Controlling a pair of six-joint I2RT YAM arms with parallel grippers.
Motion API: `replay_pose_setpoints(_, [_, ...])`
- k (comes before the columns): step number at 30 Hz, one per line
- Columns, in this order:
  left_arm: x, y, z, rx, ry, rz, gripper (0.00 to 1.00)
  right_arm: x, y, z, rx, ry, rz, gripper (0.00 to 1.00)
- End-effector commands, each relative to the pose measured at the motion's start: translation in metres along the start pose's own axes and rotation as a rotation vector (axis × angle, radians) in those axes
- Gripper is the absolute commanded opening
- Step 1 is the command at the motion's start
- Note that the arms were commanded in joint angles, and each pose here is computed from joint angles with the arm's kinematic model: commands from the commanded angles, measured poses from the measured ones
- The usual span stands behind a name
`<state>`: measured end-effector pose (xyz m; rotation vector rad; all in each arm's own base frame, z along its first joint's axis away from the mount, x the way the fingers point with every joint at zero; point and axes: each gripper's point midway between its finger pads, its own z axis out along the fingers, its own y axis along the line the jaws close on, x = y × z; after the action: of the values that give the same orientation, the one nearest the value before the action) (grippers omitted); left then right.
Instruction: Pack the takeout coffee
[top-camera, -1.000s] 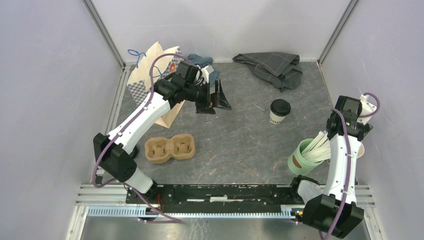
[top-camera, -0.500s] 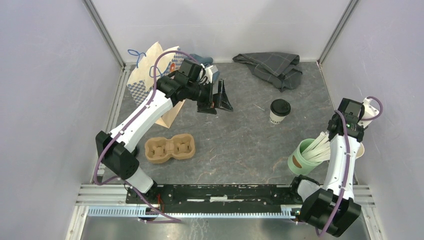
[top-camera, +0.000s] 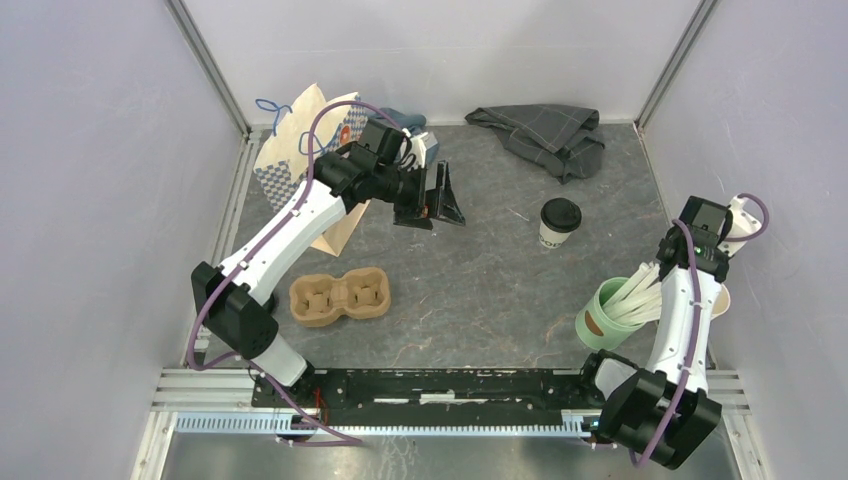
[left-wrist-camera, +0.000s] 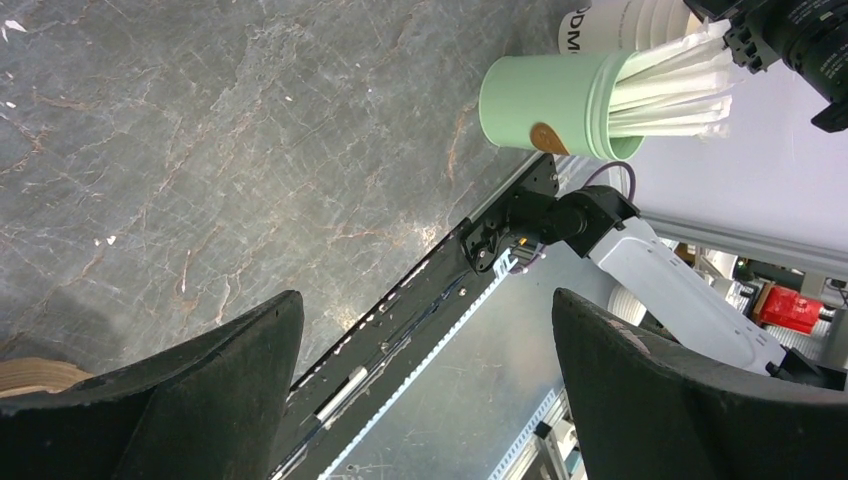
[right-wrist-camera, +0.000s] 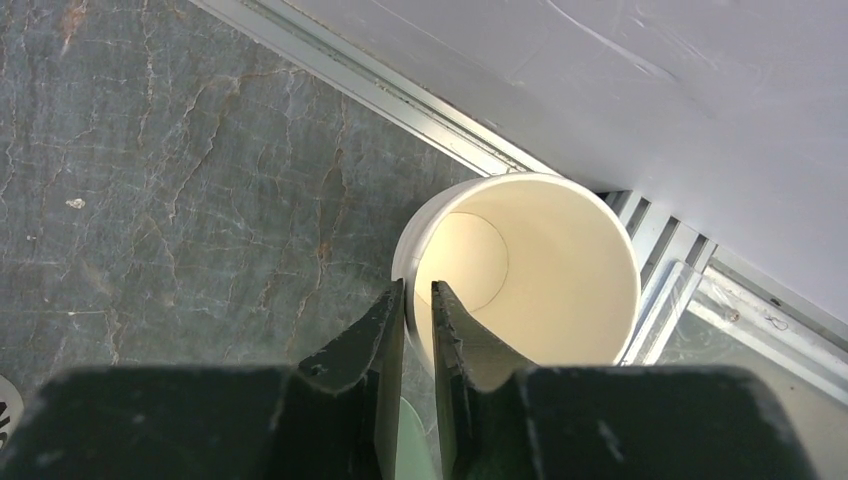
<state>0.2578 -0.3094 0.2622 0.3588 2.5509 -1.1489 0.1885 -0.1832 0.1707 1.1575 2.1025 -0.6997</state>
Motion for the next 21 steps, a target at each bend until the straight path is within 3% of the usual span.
replay_pose_setpoints(1, [-0.007,-0.010,-0.009,0.011,-0.033,0.082,1.00,-0.004,0.001,0.005,-0.001,-0.017,0.028,0.21])
replay_pose_setpoints(8, [-0.007,-0.011,-0.011,0.008,-0.036,0.089,1.00,0.001,0.002,0.009,-0.006,-0.003,0.026,0.19])
replay_pose_setpoints(11, [-0.006,-0.012,-0.011,0.010,-0.036,0.092,1.00,-0.001,0.004,0.006,-0.022,-0.005,0.025,0.00])
replay_pose_setpoints(21, [-0.005,-0.013,-0.010,0.012,-0.033,0.091,0.99,-0.034,0.002,-0.045,-0.097,-0.057,0.026,0.00])
